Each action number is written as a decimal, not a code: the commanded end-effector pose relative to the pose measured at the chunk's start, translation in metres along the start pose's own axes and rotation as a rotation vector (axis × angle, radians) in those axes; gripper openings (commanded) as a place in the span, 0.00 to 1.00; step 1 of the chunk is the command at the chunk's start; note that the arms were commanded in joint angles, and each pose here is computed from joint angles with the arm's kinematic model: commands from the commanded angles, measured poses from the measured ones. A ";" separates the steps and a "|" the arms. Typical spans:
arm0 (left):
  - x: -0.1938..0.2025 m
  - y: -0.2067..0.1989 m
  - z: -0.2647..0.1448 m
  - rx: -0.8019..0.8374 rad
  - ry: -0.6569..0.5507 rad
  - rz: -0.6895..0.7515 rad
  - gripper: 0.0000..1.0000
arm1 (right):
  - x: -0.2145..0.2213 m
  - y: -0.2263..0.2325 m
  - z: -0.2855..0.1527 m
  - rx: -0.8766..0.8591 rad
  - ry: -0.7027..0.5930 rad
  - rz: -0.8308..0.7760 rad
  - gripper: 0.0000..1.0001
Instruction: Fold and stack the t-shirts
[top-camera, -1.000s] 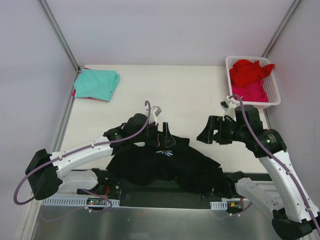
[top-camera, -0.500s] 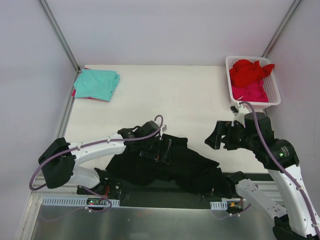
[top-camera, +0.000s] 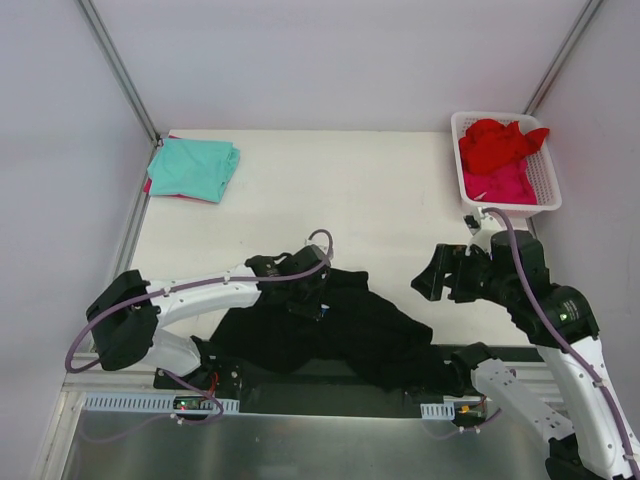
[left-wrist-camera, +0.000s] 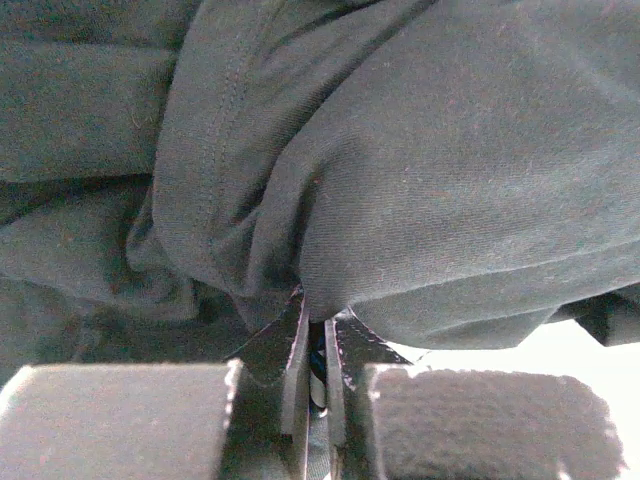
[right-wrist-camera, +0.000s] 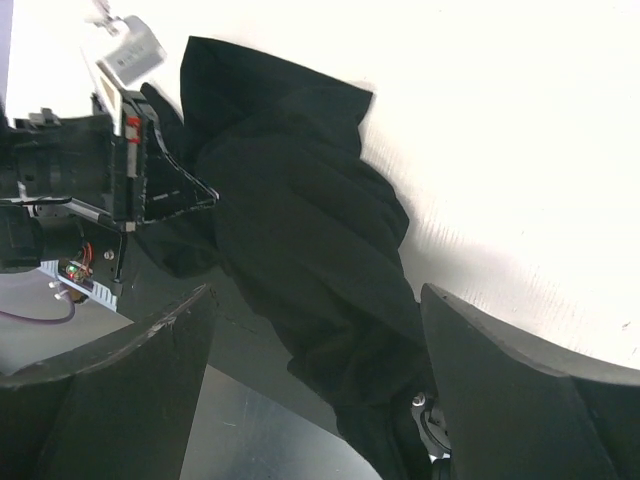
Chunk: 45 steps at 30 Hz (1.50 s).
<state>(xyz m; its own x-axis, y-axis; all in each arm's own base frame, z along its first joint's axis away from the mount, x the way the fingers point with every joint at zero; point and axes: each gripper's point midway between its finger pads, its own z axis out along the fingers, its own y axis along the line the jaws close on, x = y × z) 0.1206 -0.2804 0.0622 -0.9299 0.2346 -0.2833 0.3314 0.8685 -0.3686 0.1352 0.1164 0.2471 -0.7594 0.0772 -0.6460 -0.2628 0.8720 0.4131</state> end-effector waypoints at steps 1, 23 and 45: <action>-0.054 -0.003 -0.027 -0.022 -0.197 -0.069 0.00 | -0.005 0.001 0.000 -0.007 -0.042 0.019 0.85; -0.233 0.027 -0.105 -0.027 -0.388 -0.091 0.00 | 0.023 -0.011 0.015 -0.007 -0.045 0.105 0.94; -0.225 0.034 -0.113 -0.045 -0.405 -0.080 0.00 | 0.061 0.029 0.086 -0.335 0.050 0.455 0.78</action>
<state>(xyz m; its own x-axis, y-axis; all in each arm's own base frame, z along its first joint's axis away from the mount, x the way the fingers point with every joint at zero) 0.3264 -0.2505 0.1939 -0.8320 -0.0278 -0.5541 0.2027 0.9145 -0.3503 0.1382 0.1762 0.1611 -0.8444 0.3748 -0.3828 -0.0841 0.6130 0.7856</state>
